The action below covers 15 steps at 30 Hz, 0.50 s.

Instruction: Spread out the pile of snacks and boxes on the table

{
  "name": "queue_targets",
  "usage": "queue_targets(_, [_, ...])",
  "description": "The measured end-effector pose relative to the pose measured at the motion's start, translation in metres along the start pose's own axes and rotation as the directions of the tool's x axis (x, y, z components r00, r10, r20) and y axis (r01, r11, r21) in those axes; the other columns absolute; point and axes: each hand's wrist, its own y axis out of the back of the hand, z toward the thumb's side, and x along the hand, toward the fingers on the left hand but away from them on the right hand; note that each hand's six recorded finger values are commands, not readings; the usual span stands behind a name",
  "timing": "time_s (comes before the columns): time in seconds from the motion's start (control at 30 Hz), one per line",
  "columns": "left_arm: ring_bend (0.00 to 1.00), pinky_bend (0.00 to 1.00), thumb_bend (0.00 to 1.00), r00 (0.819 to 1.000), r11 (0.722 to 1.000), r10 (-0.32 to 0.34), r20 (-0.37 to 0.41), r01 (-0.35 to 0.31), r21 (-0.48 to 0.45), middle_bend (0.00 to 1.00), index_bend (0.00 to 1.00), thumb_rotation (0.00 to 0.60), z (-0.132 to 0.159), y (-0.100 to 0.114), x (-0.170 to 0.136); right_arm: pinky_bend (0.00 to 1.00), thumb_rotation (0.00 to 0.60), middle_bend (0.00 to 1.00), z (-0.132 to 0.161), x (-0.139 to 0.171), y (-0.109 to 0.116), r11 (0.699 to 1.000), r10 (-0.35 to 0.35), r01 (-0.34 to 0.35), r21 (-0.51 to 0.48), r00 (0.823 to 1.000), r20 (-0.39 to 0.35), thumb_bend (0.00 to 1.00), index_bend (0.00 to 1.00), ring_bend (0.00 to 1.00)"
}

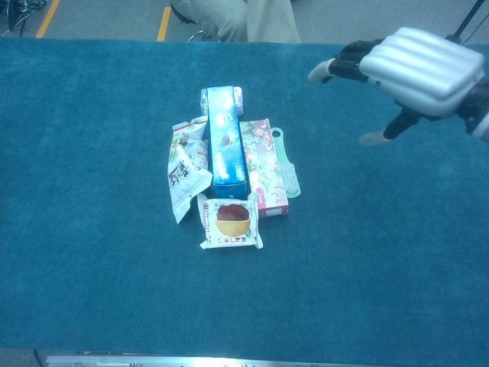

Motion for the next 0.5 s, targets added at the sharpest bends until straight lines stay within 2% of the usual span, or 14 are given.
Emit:
queue_targets(0.27, [0.14, 0.16, 0.29, 1.0, 1.0, -0.001, 0.007, 0.001, 0.011, 0.22, 0.28, 0.6, 0.002, 0.002, -0.002, 0.36, 0.6, 0.25, 0.014, -0.021, 0.003, 0.998, -0.006, 0.009, 0.064, 0.998, -0.058, 0.0, 0.16, 0.19])
queue_targets(0.37, [0.14, 0.16, 0.29, 0.999, 1.0, -0.005, 0.039, 0.004, 0.031, 0.22, 0.28, 0.6, 0.007, 0.004, 0.001, 0.36, 0.6, 0.25, 0.01, -0.019, 0.003, 0.998, -0.011, 0.013, 0.064, 0.999, -0.045, 0.0, 0.16, 0.19])
queue_targets(0.5, [0.14, 0.16, 0.29, 0.991, 0.998, -0.029, 0.131, 0.023, 0.05, 0.22, 0.28, 0.6, 0.022, 0.006, 0.012, 0.36, 0.6, 0.24, 0.0, -0.012, 0.006, 0.998, -0.022, 0.022, 0.063, 1.0, -0.008, 0.0, 0.16, 0.18])
